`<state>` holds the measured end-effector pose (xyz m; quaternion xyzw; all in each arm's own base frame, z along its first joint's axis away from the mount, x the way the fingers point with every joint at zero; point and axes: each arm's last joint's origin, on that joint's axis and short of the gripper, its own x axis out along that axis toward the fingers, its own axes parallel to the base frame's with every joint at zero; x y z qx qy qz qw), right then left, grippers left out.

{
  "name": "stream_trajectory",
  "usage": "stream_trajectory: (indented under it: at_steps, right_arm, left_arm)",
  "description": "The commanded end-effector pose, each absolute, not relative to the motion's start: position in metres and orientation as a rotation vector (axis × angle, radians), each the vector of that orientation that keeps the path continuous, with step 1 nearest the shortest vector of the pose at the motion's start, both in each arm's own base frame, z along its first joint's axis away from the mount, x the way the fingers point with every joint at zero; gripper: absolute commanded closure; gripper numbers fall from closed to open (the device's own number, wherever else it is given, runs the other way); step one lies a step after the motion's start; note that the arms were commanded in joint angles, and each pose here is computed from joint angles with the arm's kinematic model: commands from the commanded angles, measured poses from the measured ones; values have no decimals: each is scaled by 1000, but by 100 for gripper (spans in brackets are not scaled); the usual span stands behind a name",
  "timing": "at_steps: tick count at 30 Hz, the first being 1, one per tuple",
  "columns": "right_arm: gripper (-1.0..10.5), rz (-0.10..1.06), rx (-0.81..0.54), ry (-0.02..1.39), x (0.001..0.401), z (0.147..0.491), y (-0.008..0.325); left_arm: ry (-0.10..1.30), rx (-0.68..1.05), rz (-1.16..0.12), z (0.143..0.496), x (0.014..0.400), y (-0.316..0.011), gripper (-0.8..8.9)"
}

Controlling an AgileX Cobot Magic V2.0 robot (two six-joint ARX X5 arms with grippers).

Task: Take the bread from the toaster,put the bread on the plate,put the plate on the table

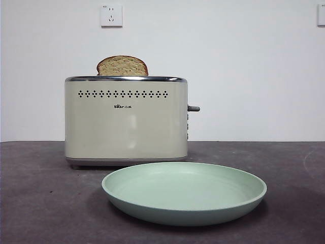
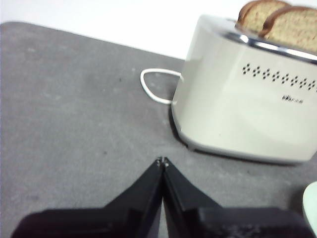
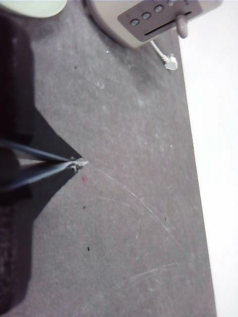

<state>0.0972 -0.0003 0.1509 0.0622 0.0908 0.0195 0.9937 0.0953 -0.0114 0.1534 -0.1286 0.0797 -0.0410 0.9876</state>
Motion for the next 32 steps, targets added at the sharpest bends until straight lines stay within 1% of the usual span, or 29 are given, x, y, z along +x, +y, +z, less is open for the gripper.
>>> stream_trajectory:
  at_steps: [1, 4, 6, 8, 10, 13, 16, 22, 26, 32]
  right_arm:
    - [946, 32, 254, 164, 98, 150, 0]
    - [946, 23, 364, 157, 98, 151, 0]
    - [946, 27, 424, 126, 99, 154, 0]
    - [950, 71, 472, 102, 98, 161, 1]
    - [957, 119, 487, 86, 96, 172, 2]
    - [957, 152, 486, 80, 93, 195, 3]
    - [957, 188, 467, 95, 92, 224, 4]
    - [957, 285, 343, 122, 97, 295, 7]
    - [953, 370, 309, 155, 106, 343, 9]
    - [947, 505, 295, 157, 124, 399, 13]
  left_arm:
    - [161, -255, -81, 150, 96, -11, 817]
    - [151, -259, -83, 151, 96, -11, 817]
    - [138, -297, -93, 153, 96, -12, 818]
    - [128, -341, -132, 158, 95, -13, 819]
    - [120, -356, -179, 166, 94, -14, 819]
    - [104, -372, -225, 185, 88, -14, 820]
    - [79, -366, -232, 211, 81, -13, 820]
    - [12, -308, -267, 272, 74, -13, 820]
    - [48, -296, -261, 311, 79, -14, 820]
    - [130, -167, -324, 361, 104, -19, 820]
